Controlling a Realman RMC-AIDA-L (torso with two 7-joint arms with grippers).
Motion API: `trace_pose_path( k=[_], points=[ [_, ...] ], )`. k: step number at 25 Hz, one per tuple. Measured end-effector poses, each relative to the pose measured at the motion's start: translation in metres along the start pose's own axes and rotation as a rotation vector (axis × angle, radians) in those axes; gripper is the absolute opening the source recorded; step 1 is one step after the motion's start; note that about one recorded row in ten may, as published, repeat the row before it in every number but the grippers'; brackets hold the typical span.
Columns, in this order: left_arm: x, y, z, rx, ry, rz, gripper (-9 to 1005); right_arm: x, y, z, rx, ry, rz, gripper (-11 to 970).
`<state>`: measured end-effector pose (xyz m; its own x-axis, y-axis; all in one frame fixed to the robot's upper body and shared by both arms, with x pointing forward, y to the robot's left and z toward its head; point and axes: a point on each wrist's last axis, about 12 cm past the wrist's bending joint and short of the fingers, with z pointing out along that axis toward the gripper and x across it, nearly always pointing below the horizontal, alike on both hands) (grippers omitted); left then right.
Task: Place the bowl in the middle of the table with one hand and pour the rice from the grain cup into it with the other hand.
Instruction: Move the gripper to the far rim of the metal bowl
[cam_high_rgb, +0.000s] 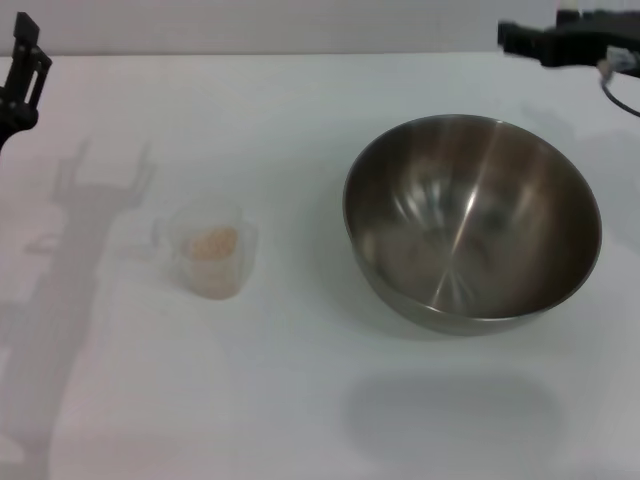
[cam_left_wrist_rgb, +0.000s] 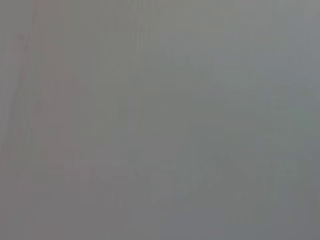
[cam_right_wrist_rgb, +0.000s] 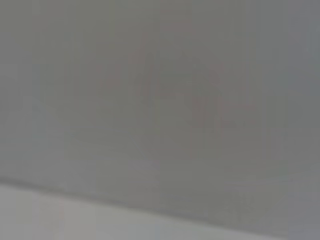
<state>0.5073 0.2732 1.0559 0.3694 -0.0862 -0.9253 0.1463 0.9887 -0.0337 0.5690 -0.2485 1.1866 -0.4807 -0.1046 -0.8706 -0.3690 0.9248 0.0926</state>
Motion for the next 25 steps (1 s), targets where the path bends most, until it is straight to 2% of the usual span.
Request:
trace_pose_path(
  k=[5, 12, 18, 25],
  points=[
    [-0.001, 0.004, 0.002, -0.023, -0.008, -0.002, 800, -0.014, -0.014, -0.009, -0.032, 0.212, -0.078, 732],
    [-0.002, 0.003, 0.005, -0.022, -0.015, 0.0, 800, -0.016, -0.019, -0.003, -0.077, 0.403, -0.155, 730],
    [-0.002, 0.004, 0.006, -0.028, -0.02, -0.001, 800, -0.003, -0.025, 0.007, -0.084, 0.491, -0.163, 728],
    [-0.003, 0.004, 0.007, -0.027, -0.021, -0.001, 800, 0.006, -0.027, 0.014, -0.099, 0.519, -0.156, 727]
  ],
)
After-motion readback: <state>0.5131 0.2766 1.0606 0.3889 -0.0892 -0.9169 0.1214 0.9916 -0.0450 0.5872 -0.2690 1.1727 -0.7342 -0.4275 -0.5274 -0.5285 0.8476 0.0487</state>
